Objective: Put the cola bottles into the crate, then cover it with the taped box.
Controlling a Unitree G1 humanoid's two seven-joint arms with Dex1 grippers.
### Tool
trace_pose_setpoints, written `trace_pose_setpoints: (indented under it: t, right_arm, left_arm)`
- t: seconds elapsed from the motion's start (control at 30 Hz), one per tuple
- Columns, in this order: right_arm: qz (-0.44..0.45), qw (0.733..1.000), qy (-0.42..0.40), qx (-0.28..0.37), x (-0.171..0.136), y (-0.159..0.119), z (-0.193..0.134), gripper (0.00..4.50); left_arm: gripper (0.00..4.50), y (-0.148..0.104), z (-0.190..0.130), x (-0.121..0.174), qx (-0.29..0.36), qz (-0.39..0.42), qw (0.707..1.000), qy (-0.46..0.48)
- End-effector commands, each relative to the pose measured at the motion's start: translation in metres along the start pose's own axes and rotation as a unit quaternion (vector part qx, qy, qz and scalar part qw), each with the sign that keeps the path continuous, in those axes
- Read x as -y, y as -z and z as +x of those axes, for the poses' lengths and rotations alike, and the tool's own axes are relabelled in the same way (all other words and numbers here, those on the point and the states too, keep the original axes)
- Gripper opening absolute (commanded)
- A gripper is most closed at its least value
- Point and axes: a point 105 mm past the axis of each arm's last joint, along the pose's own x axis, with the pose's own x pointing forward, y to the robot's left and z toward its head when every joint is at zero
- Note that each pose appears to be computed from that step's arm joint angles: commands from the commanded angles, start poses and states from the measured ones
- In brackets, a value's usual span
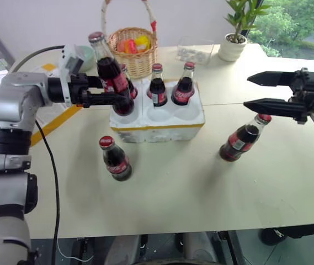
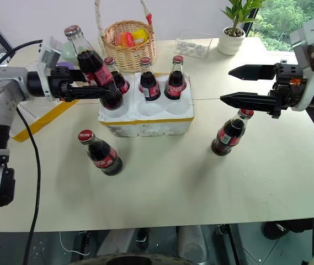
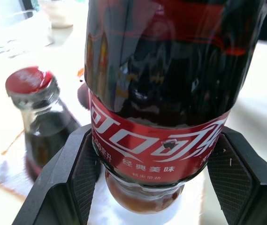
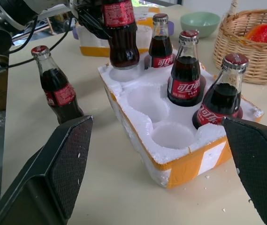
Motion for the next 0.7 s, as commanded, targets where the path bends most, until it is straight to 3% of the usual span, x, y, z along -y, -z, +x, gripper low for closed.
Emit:
trace_pose_setpoints:
  t: [0.03,0.3,0.5,0.7]
  right_arm:
    - [-0.024,1.000,0.006,0.015,-0.006,-0.013,-0.005,4.50]
    - [-0.021,1.000,0.013,0.016,-0.005,-0.009,-0.003,4.50]
    - [-0.021,0.999,0.019,0.017,-0.003,-0.009,-0.002,4.50]
    - [-0.021,0.999,0.021,0.019,-0.001,-0.008,-0.001,4.50]
  left_arm:
    - [2.74,-0.019,0.006,0.000,0.021,0.046,0.999,0.008]
    - [2.74,0.000,0.021,0.003,-0.009,0.053,0.998,0.030]
    - [2.74,0.000,0.018,0.002,-0.003,0.047,0.999,0.025]
    - [2.74,0.020,0.023,0.008,-0.027,0.045,0.998,0.030]
